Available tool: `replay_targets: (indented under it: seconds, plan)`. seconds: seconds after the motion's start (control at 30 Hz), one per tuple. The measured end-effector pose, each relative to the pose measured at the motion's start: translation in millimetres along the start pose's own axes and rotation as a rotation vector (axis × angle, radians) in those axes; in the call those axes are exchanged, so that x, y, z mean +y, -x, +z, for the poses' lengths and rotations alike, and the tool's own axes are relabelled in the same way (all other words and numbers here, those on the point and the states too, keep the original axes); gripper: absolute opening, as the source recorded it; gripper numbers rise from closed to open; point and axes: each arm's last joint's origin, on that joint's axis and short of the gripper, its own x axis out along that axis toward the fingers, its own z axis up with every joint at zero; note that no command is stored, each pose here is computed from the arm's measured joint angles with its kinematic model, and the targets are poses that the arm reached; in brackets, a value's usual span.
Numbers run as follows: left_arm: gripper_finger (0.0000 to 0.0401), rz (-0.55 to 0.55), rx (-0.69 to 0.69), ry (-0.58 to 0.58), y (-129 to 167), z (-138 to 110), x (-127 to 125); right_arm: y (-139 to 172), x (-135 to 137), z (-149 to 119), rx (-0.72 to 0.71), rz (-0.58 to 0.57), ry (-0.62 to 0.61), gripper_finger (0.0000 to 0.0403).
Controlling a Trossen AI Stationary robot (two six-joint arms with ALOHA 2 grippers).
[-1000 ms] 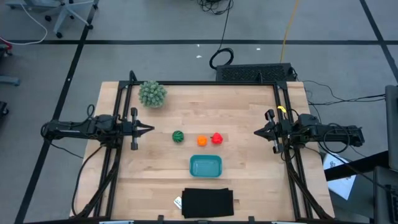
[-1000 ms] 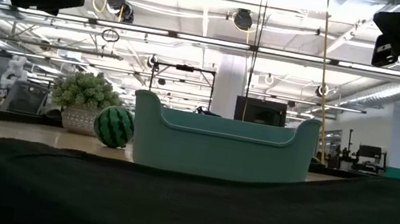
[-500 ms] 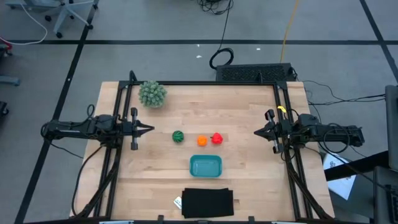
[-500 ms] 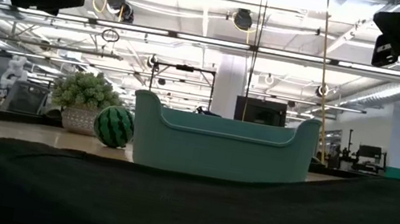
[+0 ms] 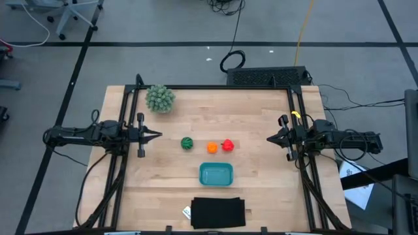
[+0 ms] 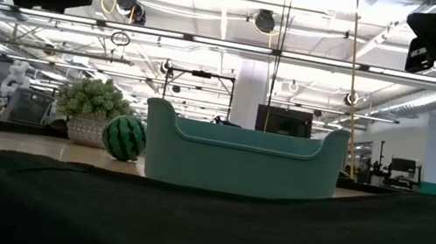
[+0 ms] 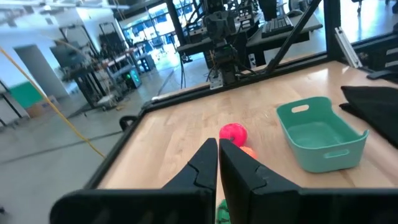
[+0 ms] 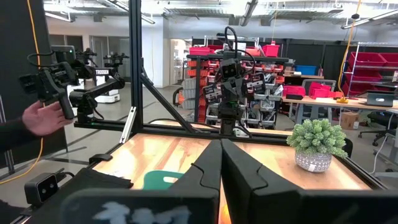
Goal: Pick and placing Produce into tupperware
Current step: Put the watermelon into the blue bin
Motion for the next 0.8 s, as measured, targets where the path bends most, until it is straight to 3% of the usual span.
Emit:
replay_targets:
  seconds: [0.4, 0.63, 0.8]
  plan:
    - [0.0021, 0.000, -0.007, 0.090, 0, 1, 0, 0, 0, 0, 0.000, 0.000, 0.031, 0.0000]
    - [0.0021, 0.014, -0.064, 0.167, 0, 6, 2, 0, 0, 0, 0.000, 0.000, 0.034, 0.0000]
    - [0.0021, 0.037, -0.137, 0.157, 1, 13, 4, 0, 0, 0, -0.002, -0.003, -0.017, 0.0000]
